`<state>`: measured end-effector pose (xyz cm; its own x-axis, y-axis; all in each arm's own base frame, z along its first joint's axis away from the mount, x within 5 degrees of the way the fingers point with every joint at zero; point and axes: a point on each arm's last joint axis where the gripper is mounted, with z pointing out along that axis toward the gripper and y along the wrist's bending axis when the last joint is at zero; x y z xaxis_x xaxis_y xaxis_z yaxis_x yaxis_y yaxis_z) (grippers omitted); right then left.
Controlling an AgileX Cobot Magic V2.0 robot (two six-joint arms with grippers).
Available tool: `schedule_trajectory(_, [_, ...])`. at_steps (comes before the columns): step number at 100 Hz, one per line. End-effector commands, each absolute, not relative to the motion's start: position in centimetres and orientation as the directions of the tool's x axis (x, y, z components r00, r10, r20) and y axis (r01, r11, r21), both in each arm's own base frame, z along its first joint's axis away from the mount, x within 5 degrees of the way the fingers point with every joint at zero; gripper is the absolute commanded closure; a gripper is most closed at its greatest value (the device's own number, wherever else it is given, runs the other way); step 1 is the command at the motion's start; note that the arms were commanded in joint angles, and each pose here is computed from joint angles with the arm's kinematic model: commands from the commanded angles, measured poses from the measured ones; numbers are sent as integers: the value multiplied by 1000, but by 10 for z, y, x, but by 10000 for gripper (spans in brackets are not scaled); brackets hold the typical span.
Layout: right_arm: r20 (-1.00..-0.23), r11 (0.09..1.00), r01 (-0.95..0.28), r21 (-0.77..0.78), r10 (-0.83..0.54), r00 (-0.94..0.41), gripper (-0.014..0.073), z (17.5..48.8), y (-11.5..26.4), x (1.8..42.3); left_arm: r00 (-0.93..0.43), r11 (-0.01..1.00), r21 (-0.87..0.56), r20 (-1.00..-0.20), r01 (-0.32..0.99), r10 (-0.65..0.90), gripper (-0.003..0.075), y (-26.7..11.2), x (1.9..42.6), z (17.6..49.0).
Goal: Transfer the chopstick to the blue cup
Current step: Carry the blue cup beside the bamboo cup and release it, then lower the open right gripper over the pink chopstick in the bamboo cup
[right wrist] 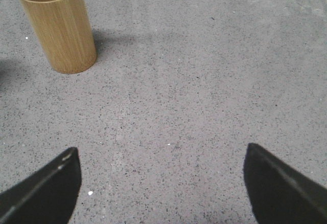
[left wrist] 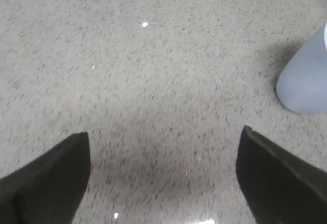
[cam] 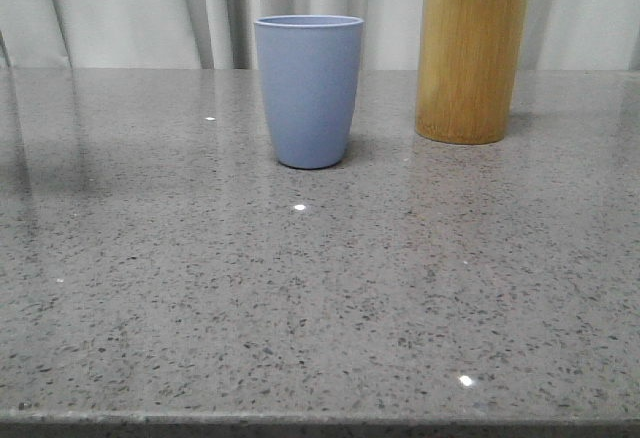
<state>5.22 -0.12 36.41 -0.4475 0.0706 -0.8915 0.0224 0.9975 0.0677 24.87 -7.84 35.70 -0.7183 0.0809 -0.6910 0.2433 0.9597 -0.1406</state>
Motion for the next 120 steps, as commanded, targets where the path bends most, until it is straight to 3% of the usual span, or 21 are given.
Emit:
schedule_trajectory(1, [-929,998,22,50,55,-365,-6,379,-2,56,-629,960,-169,-777,223,9,185,-68,227,372])
schedule_trajectory(43, [-931,997,10,72,71,-358,-6,380,0,57,-582,978,-180,-809,107,-85,186,-28,150,345])
schedule_trajectory(63, [-955,984,-54,172,153,-256,-6,389,7,65,-548,977,-181,-831,110,-92,186,-26,141,349])
schedule_trajectory(93, [-972,969,-82,234,231,-50,-6,393,12,137,-550,977,-181,-830,109,-92,186,-26,142,348])
schedule_trajectory(120, [-957,952,-97,290,291,5,-6,376,21,209,-550,977,-181,-830,109,-92,186,-26,142,348])
